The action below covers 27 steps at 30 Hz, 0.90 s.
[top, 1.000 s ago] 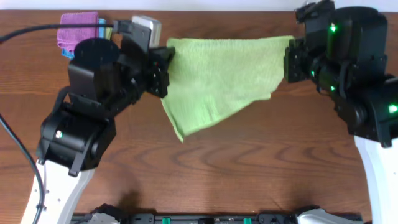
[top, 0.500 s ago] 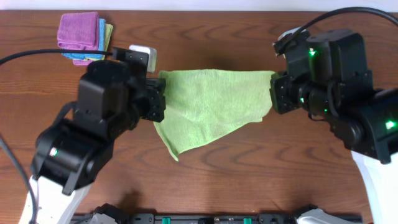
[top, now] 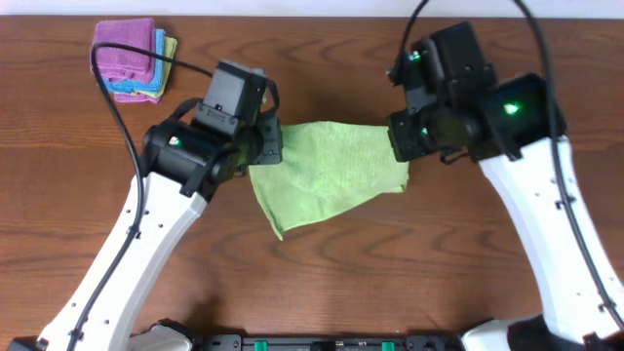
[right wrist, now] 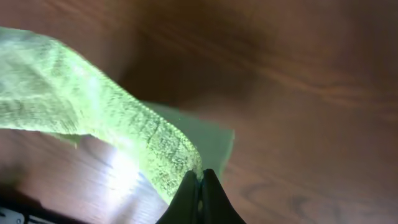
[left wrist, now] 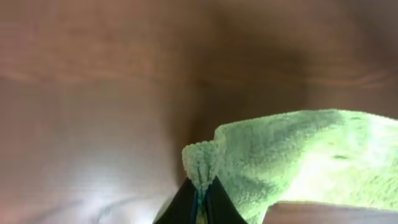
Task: Fold the cloth
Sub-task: 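Lift both top corners and stretch the cloth apart between grippers, then lay the cloth flat and release both grippers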
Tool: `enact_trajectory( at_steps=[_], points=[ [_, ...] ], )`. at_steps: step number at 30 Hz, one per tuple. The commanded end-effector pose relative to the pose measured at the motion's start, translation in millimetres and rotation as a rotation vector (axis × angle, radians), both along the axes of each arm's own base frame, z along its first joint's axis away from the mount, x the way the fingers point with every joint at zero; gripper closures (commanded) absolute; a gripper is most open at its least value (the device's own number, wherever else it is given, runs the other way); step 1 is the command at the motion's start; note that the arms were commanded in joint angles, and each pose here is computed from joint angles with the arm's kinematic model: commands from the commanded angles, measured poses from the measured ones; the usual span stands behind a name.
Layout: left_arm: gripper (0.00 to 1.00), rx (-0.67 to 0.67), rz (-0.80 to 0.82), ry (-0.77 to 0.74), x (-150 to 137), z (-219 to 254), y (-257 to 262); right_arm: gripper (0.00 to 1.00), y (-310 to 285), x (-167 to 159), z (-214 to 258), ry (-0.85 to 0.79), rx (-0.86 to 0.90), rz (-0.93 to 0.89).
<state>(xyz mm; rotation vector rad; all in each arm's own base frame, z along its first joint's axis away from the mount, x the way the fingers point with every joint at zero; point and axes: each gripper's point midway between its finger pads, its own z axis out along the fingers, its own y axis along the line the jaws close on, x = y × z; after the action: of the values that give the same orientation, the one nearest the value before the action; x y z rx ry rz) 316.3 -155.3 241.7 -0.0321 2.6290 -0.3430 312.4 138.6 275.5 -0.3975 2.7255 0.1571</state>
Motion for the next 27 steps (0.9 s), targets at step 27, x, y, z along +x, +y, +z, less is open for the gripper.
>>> enact_trajectory(
  at_steps=[27],
  points=[
    [0.94, 0.129, 0.202, 0.04, -44.8, -77.5, 27.8, 0.99, 4.9, -35.3, -77.4, 0.015, 0.046, -0.015]
  ],
)
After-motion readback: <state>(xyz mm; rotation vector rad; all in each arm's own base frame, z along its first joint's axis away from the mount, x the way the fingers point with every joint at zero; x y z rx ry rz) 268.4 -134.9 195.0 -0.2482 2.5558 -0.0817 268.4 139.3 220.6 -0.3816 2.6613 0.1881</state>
